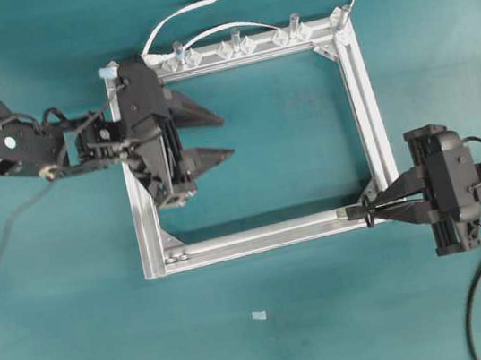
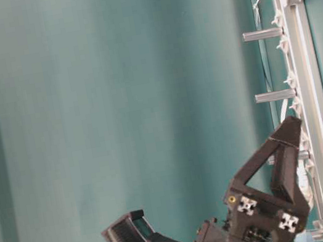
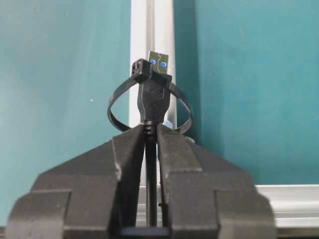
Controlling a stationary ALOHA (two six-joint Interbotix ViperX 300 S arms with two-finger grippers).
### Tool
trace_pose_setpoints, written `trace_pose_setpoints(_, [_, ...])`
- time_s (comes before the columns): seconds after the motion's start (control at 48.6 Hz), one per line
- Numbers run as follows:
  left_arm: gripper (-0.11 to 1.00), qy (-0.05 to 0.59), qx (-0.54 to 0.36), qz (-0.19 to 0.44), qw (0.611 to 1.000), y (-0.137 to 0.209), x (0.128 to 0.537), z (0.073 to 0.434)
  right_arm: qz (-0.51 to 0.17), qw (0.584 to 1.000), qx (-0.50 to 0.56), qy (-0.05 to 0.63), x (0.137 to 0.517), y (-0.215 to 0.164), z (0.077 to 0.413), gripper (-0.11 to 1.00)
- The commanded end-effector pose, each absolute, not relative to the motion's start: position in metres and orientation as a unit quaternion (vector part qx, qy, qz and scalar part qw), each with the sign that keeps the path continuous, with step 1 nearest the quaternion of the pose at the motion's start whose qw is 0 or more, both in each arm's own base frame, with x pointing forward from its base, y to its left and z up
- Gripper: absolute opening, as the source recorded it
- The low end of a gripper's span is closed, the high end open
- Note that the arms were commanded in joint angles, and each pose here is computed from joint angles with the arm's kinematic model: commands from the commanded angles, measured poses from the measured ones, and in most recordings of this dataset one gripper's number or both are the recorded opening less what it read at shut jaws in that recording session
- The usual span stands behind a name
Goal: Insert the wire through the string loop located on the right side.
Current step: 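Move the left gripper along the bottom rail toward the plug tip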
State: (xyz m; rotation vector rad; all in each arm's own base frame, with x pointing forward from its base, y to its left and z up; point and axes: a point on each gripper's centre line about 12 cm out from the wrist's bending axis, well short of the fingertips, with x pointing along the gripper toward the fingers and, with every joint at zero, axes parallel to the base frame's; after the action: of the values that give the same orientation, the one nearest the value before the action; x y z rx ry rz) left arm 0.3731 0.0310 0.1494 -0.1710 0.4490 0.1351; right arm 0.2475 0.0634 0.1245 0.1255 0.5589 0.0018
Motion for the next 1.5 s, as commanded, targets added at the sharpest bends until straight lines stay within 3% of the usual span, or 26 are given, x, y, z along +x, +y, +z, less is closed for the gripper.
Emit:
trace_pose_setpoints(0.0, [0.64, 0.200, -0.104, 0.052, 0.973, 0.018, 0.378, 0.167, -0.001, 0.963, 0.063, 0.262, 0.252, 0.063, 0.130, 0.11])
trace_pose_setpoints(0.37, [0.64, 0.215, -0.170, 0.009, 0.962, -0.030, 0.378, 0.163, -0.001, 0.963, 0.062, 0.261, 0.252, 0.063, 0.130, 0.11])
trace_pose_setpoints(0.926, [0.64, 0.218, -0.183, -0.002, 0.959, -0.043, 0.387, 0.163, -0.001, 0.963, 0.063, 0.262, 0.251, 0.063, 0.130, 0.11])
trace_pose_setpoints(1.482, [0.64, 0.215, -0.169, -0.020, 0.962, -0.068, 0.485, 0.129, -0.002, 0.964, 0.062, 0.257, 0.252, 0.063, 0.131, 0.11])
